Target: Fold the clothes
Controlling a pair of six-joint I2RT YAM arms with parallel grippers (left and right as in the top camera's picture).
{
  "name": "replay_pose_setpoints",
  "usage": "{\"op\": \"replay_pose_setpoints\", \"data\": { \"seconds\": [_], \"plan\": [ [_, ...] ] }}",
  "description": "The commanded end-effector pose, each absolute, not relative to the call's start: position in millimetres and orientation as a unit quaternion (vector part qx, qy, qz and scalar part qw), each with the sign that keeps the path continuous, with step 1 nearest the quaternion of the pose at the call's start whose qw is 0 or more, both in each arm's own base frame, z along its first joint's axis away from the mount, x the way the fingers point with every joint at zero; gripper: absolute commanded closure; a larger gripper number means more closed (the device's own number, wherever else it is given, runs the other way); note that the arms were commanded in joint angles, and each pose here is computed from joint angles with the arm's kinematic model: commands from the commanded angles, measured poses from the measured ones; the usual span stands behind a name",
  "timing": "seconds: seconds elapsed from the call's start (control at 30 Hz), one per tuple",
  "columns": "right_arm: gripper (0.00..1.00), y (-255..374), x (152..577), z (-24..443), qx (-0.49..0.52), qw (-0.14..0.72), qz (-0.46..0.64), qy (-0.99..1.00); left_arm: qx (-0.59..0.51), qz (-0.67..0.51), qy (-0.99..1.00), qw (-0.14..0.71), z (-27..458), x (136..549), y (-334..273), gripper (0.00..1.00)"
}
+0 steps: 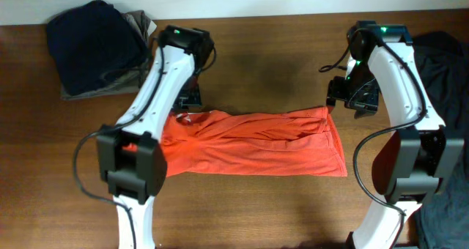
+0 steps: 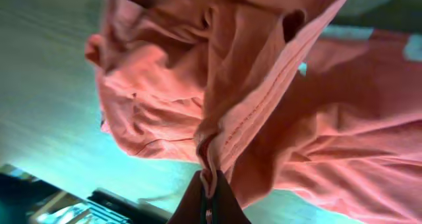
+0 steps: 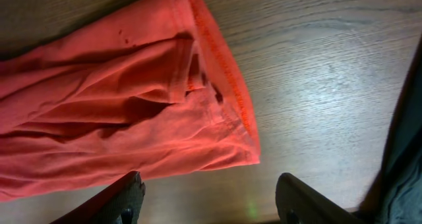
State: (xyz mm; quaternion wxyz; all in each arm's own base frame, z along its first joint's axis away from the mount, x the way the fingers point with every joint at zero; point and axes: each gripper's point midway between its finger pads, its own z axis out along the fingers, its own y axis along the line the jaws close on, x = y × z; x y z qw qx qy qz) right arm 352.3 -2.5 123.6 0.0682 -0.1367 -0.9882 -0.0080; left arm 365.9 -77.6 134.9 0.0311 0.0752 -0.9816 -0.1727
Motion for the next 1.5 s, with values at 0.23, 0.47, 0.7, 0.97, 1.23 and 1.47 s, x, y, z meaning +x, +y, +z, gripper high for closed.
{"op": "replay_pose_setpoints", "data": {
  "seconds": [0.23, 0.47, 0.7, 0.97, 1.23, 1.47],
  "plan": [
    [0.33, 23, 350, 137, -0.101, 0.058, -0.012, -0.993, 0.165, -0.230, -0.958, 0.053, 135, 312, -47, 0.99],
    [0.32, 26, 350, 137, -0.101, 0.059, -0.020, -0.993, 0.203, -0.272, -0.937, 0.082, 123, 274, -30, 0.99],
    [0.32, 37, 352, 138, -0.102, 0.059, -0.054, -0.992, 0.215, -0.281, -0.930, 0.104, 102, 258, -27, 0.98],
    [0.32, 62, 355, 139, -0.085, 0.054, -0.093, -0.991, 0.207, -0.242, -0.946, 0.061, 120, 270, -33, 0.70],
    [0.32, 152, 362, 153, 0.010, 0.029, -0.226, -0.974, 0.202, -0.183, -0.961, -0.042, 181, 309, -29, 0.04],
    [0.32, 217, 360, 159, 0.074, -0.001, -0.260, -0.963, 0.260, -0.146, -0.954, -0.036, 203, 308, 19, 0.01]
  ]
}}
